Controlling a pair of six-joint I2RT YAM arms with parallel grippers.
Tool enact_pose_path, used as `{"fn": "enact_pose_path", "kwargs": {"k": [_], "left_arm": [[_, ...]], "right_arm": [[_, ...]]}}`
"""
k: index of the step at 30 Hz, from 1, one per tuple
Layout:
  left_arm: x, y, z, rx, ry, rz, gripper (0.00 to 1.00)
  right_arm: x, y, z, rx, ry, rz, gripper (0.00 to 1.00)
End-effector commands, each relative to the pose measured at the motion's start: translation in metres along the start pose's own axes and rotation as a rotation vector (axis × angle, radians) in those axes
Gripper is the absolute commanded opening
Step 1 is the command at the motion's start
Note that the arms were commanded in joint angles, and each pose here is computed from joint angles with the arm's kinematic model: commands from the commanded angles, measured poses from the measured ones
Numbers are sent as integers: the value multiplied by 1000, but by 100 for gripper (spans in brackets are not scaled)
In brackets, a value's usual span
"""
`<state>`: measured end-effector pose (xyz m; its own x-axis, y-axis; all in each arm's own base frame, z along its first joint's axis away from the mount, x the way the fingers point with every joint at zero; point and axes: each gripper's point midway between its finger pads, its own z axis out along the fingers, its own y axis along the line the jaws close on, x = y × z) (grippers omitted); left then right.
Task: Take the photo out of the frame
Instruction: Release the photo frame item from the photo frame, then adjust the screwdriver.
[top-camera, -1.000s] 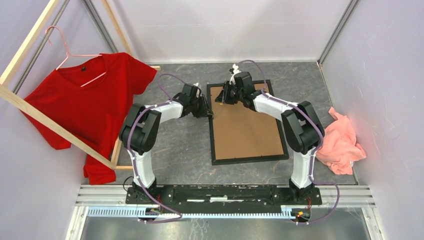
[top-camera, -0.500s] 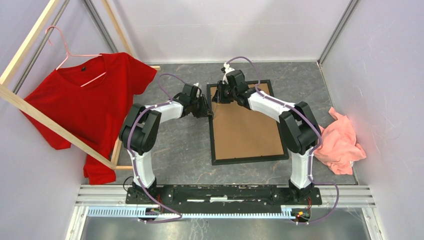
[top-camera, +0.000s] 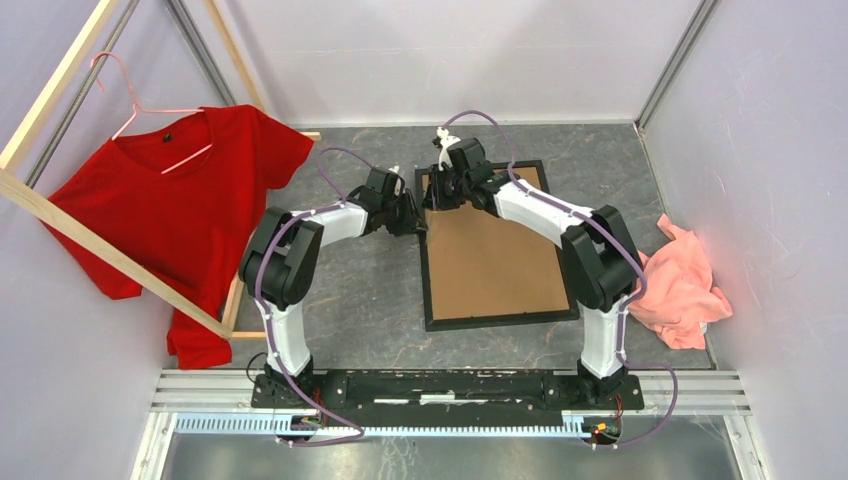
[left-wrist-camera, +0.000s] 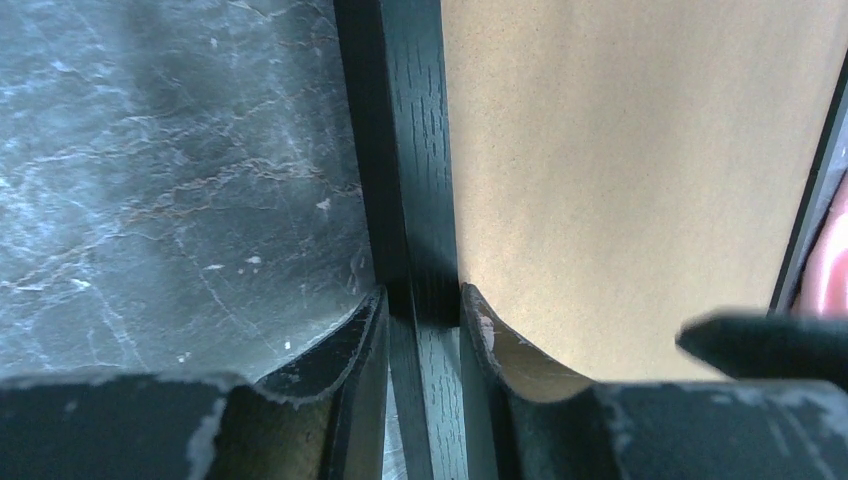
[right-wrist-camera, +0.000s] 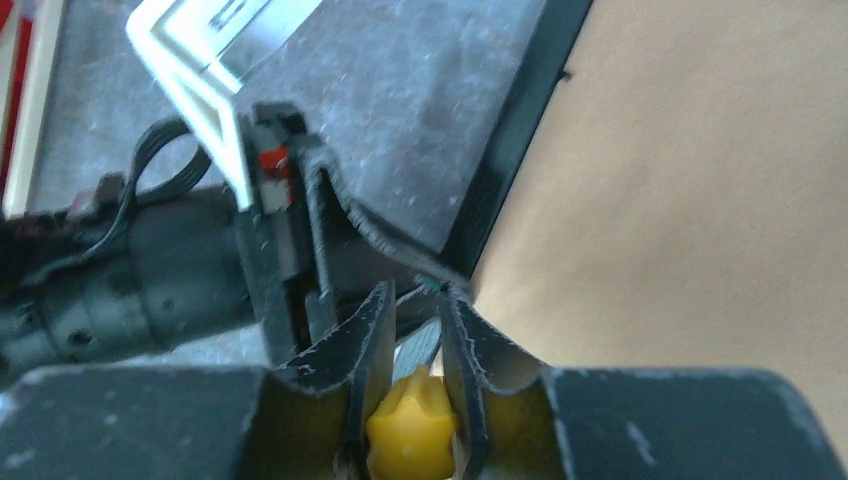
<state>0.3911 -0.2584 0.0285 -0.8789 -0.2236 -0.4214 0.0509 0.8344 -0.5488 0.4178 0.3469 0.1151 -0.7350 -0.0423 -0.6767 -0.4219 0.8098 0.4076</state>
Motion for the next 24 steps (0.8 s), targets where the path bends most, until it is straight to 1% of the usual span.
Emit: {"fn": "enact_pose_path", "kwargs": {"k": [1,3,5,12,14,15,16,18,21,24], "left_arm": [[58,-19,13,30,158,40,2],[56,-20,12,35,155,50,2],[55,-21,11,38,150,55,2],[55,-24,0,53,132,88,2],[49,-27,-5,47,120,110,4],[44,-30,-8,53,108,122,9],[38,-33,-12,57,97,130,16],[25,-42,-21,76,78,143,28],[0,-55,-40,117,30,159,40],[-22,-70,-60,161,-20,188,48]], "right_arm": [[-12,57,-62,-273,-6,-32,0],[-14,39,-76,-262,-25,-78,0],[-15,22,-87,-250,-41,-89,0],[-39,-26,-116,-268,-154,44,0],[-39,-34,-119,-268,-168,78,0],[-45,-36,-121,-274,-195,75,0],[-47,-39,-122,-275,-207,85,0],[-47,-45,-122,-278,-209,108,0],[-44,-54,-122,-303,-204,154,0],[-42,-61,-123,-323,-212,190,0]]}}
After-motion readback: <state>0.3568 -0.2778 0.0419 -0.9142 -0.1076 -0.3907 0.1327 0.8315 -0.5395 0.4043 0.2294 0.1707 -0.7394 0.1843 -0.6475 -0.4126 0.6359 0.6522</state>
